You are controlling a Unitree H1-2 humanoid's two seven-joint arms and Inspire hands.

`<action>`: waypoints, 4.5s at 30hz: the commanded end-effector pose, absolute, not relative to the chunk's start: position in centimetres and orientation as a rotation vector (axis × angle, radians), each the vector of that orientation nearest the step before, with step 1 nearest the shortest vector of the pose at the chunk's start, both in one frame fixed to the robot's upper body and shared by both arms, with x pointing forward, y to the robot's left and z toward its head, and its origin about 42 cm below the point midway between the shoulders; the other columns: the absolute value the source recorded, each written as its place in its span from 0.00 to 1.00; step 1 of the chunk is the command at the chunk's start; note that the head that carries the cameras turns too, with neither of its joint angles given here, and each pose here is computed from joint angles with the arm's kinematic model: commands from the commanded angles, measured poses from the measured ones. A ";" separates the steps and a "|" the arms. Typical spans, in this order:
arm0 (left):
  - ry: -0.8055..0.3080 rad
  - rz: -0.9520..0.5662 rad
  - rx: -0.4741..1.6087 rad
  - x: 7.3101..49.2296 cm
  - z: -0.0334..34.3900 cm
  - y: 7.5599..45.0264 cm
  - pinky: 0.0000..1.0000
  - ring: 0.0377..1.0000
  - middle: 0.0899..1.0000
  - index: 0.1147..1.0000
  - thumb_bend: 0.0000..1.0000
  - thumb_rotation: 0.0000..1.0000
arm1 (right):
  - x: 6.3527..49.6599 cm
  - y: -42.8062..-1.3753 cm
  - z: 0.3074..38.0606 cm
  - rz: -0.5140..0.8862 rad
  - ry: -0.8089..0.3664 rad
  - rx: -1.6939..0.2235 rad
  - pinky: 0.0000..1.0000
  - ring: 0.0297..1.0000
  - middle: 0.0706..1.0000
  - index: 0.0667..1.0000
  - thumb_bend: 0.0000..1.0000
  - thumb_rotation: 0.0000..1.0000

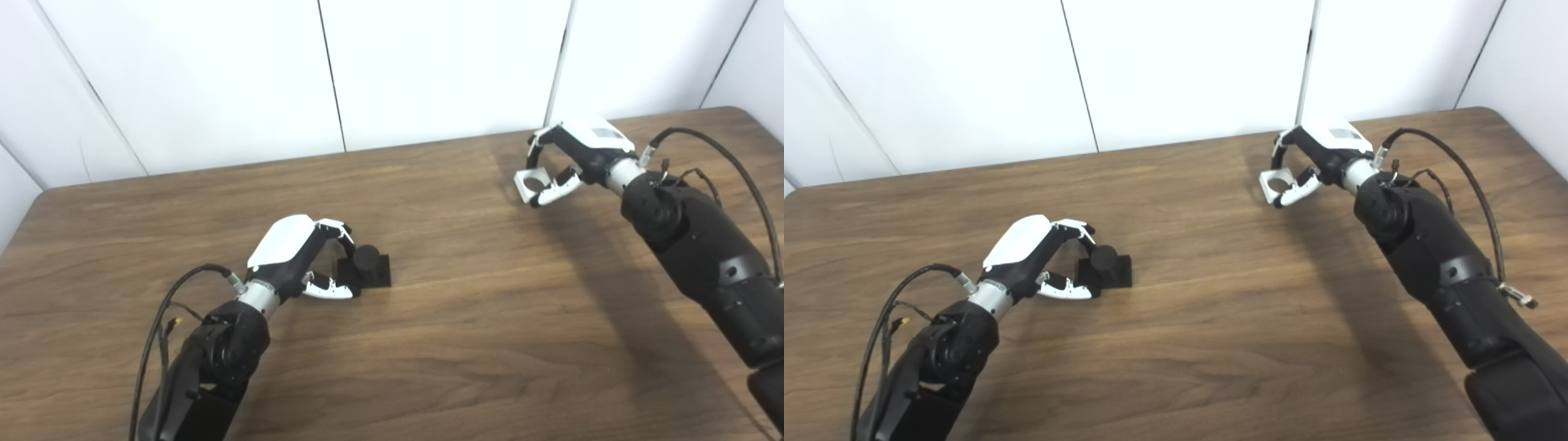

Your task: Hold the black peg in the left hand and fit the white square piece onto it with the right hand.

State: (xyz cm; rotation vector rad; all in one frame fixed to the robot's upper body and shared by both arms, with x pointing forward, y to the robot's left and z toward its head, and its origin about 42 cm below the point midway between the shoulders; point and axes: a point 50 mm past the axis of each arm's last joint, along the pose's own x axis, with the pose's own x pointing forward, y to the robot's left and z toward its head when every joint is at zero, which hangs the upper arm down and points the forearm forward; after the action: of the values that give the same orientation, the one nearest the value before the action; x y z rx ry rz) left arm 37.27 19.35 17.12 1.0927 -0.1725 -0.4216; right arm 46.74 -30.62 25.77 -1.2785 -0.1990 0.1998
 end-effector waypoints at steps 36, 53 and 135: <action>-0.147 -0.431 1.118 37.6 16.7 18.8 0.76 0.81 0.79 0.42 0.52 0.08 | 37.4 -18.0 33.2 0.471 -0.670 -1.106 0.96 0.89 0.80 0.44 0.52 0.14; -0.143 -0.426 1.116 37.5 16.8 18.2 0.78 0.82 0.80 0.42 0.52 0.08 | 37.2 -14.7 32.0 0.564 -0.671 -1.080 0.96 0.89 0.79 0.44 0.52 0.14; -0.141 -0.416 1.109 37.1 17.4 18.1 0.77 0.81 0.79 0.42 0.52 0.08 | 40.9 -12.2 26.5 0.608 -0.535 -1.103 0.94 0.87 0.78 0.44 0.52 0.14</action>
State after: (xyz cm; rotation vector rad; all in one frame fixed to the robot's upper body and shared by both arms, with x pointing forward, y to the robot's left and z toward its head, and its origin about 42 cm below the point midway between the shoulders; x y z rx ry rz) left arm 37.23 18.01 17.28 1.0837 -0.1359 -0.4004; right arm 40.26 -12.28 24.37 -1.0954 -0.4583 0.6399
